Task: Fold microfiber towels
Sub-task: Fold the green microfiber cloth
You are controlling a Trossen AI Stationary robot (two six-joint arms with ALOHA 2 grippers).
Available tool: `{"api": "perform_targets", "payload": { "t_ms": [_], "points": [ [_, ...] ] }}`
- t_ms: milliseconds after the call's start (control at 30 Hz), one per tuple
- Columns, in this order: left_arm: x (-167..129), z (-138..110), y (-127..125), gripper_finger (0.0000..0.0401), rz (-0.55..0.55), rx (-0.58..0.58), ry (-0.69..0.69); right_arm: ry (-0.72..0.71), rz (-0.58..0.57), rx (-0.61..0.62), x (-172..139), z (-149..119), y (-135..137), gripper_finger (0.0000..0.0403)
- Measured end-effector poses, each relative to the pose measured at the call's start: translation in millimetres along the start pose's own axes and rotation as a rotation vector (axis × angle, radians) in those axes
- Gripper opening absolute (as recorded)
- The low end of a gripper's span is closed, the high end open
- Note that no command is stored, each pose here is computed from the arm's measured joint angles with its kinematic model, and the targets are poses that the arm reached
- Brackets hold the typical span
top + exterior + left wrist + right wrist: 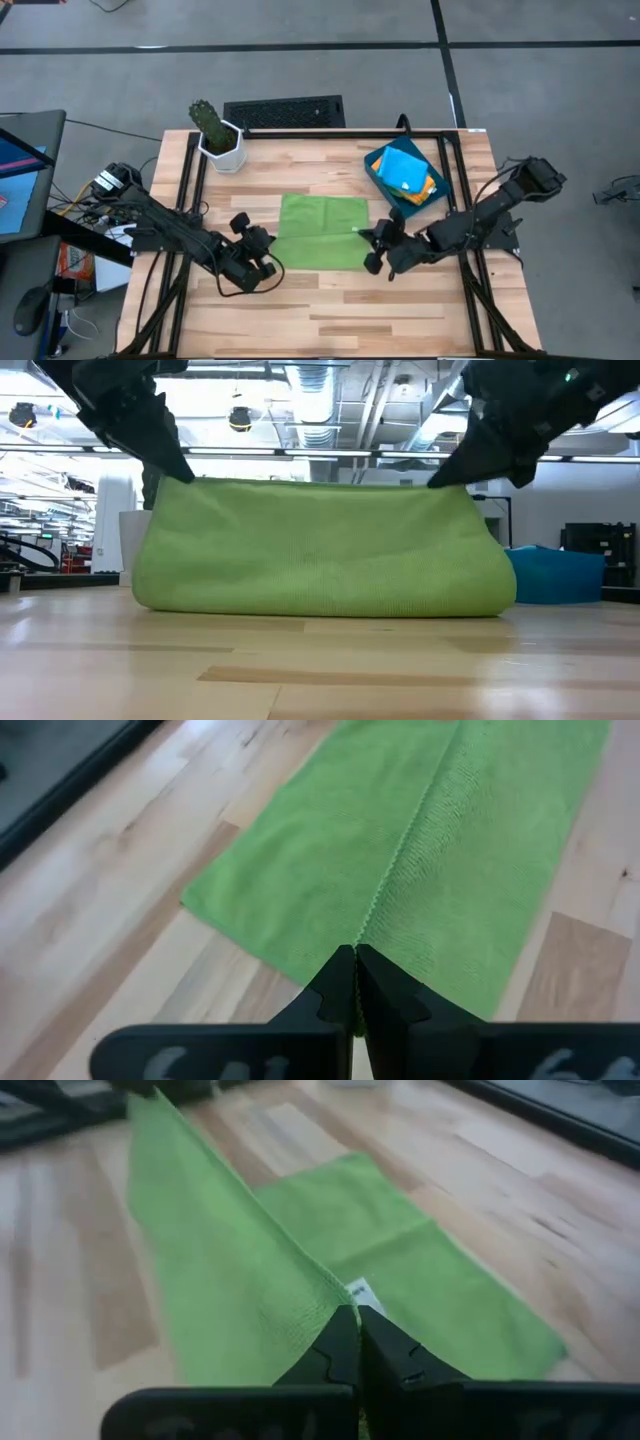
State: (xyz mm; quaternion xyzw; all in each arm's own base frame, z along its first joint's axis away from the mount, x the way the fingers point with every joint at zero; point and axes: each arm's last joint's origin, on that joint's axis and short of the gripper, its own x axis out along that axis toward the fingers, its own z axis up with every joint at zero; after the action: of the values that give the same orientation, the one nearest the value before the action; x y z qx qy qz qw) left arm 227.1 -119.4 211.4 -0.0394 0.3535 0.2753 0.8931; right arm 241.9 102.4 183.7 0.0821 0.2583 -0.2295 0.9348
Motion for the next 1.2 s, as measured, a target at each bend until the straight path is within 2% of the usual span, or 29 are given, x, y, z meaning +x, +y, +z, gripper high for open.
{"api": "perform_targets", "payload": {
  "t_ms": [167, 367, 533, 800, 1200],
  "points": [
    [10, 8, 8, 0.0, 0.06, 0.019, -0.013, 0.049, -0.104, -0.02, 13, -2, -14, 0.0016],
    [33, 25, 29, 0.0, 0.127, 0.027, 0.039, 0.092, -0.197, -0.041, 26, 3, -33, 0.0024],
    [45, 31, 41, 0.0, 0.17, 0.033, 0.059, 0.139, -0.198, -0.046, 36, 8, -45, 0.002],
    [63, 16, 51, 0.0, 0.158, 0.035, 0.098, 0.178, -0.216, -0.019, 47, 15, -62, 0.0028],
    [65, 13, 52, 0.0, 0.164, 0.037, 0.085, 0.206, -0.216, -0.005, 53, 18, -72, 0.0038]
  ]
}}
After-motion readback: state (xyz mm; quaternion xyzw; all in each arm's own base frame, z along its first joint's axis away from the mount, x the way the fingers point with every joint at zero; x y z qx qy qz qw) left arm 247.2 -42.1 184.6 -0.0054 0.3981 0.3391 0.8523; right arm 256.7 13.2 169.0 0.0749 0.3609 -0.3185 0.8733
